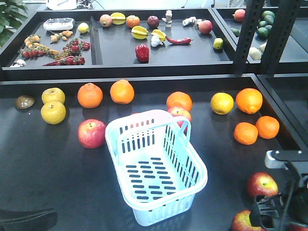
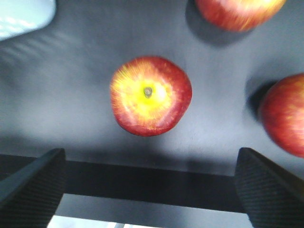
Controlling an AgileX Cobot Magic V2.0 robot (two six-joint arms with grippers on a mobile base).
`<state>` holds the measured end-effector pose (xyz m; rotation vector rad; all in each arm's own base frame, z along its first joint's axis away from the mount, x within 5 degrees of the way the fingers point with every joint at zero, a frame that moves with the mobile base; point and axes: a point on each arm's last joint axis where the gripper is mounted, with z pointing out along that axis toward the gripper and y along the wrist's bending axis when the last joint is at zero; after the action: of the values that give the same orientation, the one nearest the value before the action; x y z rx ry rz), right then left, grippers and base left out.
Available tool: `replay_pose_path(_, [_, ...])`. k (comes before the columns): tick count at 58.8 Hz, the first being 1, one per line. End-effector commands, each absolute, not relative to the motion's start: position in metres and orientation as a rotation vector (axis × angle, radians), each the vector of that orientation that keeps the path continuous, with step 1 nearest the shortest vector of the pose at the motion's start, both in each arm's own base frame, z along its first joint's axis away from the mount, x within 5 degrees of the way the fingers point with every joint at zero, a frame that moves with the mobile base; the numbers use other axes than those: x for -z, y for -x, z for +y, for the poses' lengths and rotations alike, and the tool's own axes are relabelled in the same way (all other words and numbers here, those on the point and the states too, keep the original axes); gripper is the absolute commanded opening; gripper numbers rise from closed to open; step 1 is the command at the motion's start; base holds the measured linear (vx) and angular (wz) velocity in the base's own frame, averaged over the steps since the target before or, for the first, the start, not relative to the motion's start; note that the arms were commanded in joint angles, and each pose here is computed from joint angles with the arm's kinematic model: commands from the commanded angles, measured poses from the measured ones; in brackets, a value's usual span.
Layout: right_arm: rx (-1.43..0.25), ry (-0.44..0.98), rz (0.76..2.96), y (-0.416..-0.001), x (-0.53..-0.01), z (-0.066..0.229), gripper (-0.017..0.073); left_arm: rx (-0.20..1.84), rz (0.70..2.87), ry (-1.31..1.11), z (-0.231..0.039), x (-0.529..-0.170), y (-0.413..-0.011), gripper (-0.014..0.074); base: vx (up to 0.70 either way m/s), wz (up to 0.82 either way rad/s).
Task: Pick three apples into basket with both arms
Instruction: 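Move the right gripper over a red apple and close on it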
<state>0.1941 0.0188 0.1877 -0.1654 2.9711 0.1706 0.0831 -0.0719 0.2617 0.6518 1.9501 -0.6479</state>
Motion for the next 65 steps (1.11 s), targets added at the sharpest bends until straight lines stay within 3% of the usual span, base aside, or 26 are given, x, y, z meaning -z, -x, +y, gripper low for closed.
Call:
replay_pose_path(1, [-0.177,0.15,2.954,-0.207,-0.184,0.021,0.0654,0.652,1.905,-0.596,-0.072,-0.272,-0.087,-0.0006,0.0,0.0])
replay_pose_path(14, [-0.199,0.189,3.02,-0.224,-0.167,0.033,0.0594,0.652,1.905,-0.595,-0.072,-0.272,-0.087,-0.0006,0.0,0.0])
replay_pose_path(65, [-0.122,0.196,3.171,-0.251,-0.117,0.034,0.0593,0.658,1.909,-0.602,-0.072,-0.272,-0.086,-0.0006,0.0,0.0])
